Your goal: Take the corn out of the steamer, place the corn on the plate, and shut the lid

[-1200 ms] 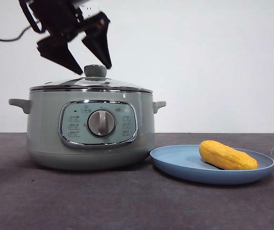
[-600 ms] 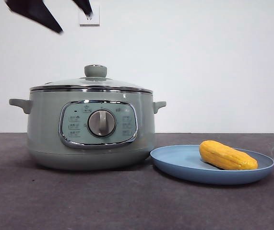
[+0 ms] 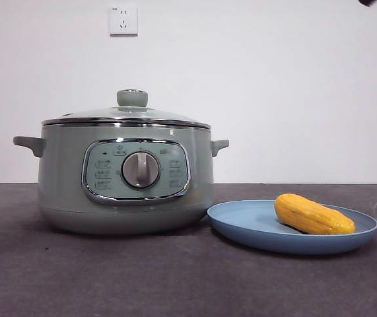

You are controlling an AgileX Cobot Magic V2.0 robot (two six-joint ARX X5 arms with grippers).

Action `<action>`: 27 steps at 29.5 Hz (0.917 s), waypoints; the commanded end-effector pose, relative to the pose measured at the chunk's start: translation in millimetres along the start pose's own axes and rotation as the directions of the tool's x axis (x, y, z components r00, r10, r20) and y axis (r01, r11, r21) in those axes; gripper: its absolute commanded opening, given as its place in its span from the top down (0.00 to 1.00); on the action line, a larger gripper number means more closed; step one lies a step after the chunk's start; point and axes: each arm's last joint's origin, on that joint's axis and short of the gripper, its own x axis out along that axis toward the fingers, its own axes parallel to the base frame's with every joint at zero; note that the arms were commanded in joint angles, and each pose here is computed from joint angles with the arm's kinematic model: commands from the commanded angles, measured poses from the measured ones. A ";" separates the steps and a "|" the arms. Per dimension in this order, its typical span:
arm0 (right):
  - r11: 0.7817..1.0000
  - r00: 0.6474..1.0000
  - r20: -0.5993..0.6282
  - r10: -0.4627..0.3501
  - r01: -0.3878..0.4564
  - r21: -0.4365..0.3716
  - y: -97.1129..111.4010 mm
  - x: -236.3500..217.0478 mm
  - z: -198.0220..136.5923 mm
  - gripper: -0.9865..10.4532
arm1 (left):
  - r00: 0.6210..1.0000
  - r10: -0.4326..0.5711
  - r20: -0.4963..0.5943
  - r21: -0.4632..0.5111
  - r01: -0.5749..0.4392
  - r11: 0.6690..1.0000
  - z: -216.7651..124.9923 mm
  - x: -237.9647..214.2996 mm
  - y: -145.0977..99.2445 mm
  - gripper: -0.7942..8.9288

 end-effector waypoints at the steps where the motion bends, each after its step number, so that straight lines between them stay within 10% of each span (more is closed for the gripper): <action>1: 1.000 1.000 -0.005 0.003 -0.003 -0.008 -0.4 1.8 -1.1 0.92 | 1.000 -0.004 -0.001 -0.001 0.004 1.000 -1.6 -1.8 -1.4 0.92; 27: 1.000 1.000 -0.004 -0.005 0.005 -0.008 -0.6 1.7 -1.1 0.91 | 1.000 0.003 -0.006 -0.003 -0.003 1.000 -2.1 -1.8 -1.1 0.92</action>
